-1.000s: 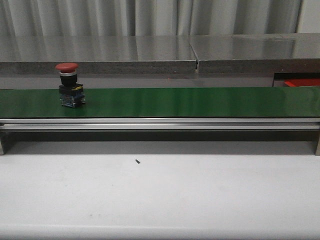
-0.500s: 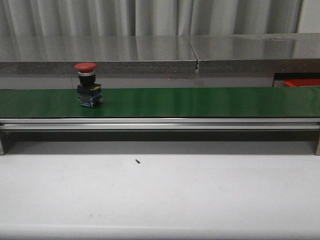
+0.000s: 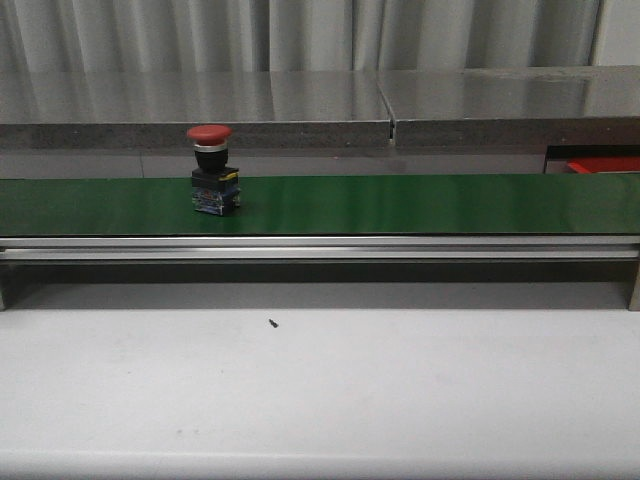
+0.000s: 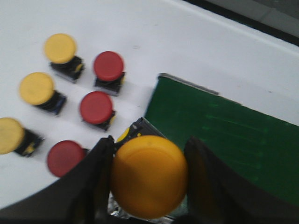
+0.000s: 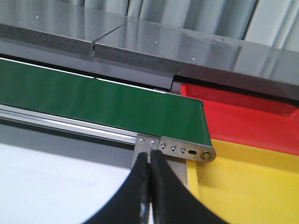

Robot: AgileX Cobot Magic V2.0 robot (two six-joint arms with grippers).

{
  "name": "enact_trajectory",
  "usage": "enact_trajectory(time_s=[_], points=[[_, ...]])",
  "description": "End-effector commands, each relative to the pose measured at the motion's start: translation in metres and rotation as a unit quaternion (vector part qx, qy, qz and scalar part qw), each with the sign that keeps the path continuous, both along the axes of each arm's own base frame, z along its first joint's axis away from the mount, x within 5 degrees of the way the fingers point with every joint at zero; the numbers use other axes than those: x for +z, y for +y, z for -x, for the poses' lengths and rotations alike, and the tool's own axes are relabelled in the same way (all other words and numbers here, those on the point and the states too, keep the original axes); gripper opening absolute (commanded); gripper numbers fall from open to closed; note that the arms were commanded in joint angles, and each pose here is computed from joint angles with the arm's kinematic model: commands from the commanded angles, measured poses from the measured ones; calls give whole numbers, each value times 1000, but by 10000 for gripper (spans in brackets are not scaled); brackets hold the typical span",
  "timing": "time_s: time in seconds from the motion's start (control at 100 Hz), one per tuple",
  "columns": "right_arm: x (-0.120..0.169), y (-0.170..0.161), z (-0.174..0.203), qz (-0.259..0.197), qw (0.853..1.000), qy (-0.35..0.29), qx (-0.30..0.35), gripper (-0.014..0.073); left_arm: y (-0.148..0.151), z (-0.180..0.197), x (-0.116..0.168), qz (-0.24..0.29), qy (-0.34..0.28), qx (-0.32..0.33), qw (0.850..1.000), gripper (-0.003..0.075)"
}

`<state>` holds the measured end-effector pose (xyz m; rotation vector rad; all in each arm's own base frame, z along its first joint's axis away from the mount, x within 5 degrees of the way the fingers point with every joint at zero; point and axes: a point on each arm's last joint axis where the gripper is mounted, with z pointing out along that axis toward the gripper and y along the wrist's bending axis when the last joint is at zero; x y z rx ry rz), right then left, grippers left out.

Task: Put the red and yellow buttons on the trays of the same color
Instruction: 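Place the yellow button on the green belt with the left gripper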

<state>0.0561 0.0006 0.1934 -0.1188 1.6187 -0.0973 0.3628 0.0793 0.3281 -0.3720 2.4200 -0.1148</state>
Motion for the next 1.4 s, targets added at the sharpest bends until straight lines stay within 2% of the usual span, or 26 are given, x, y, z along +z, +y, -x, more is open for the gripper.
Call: enact_trajectory(time_s=[0.0, 0.26, 0.33, 0.38, 0.45, 0.57, 0.62, 0.67, 0.9, 1.12, 1.28, 1.39], points=[[8, 0, 0, 5, 999, -46, -3, -62, -18, -10, 21, -5, -50, -21, 999, -19], [8, 0, 0, 5, 999, -46, -3, -62, -35, -44, -20, 10, 12, -54, 998, -16], [8, 0, 0, 5, 999, -46, -3, -62, -36, -46, -27, 16, 24, -55, 998, 20], [8, 0, 0, 5, 999, -46, -3, -62, -36, -46, -29, 17, 28, -55, 998, 82], [8, 0, 0, 5, 999, -46, -3, -62, -36, -47, -29, 17, 29, -56, 998, 223], [8, 0, 0, 5, 999, -46, -3, -62, -36, -47, -29, 15, 26, -62, 998, 554], [8, 0, 0, 5, 999, -46, -3, -62, -37, -46, -27, 19, 23, -62, 998, 649], [8, 0, 0, 5, 999, -46, -3, -62, -38, -46, -23, 16, 15, -63, 998, 700], [8, 0, 0, 5, 999, -46, -3, -62, -60, -30, 26, -22, -78, -102, 991, 659], [9, 0, 0, 5, 999, -50, -3, -62, -108, 11, 85, -37, -183, -160, 969, 650], [9, 0, 0, 5, 999, -49, -3, -62, -128, 52, 99, -42, -240, -183, 953, 650], [9, 0, 0, 5, 999, -49, -3, -62, -126, 86, 99, -51, -277, -177, 943, 650]])
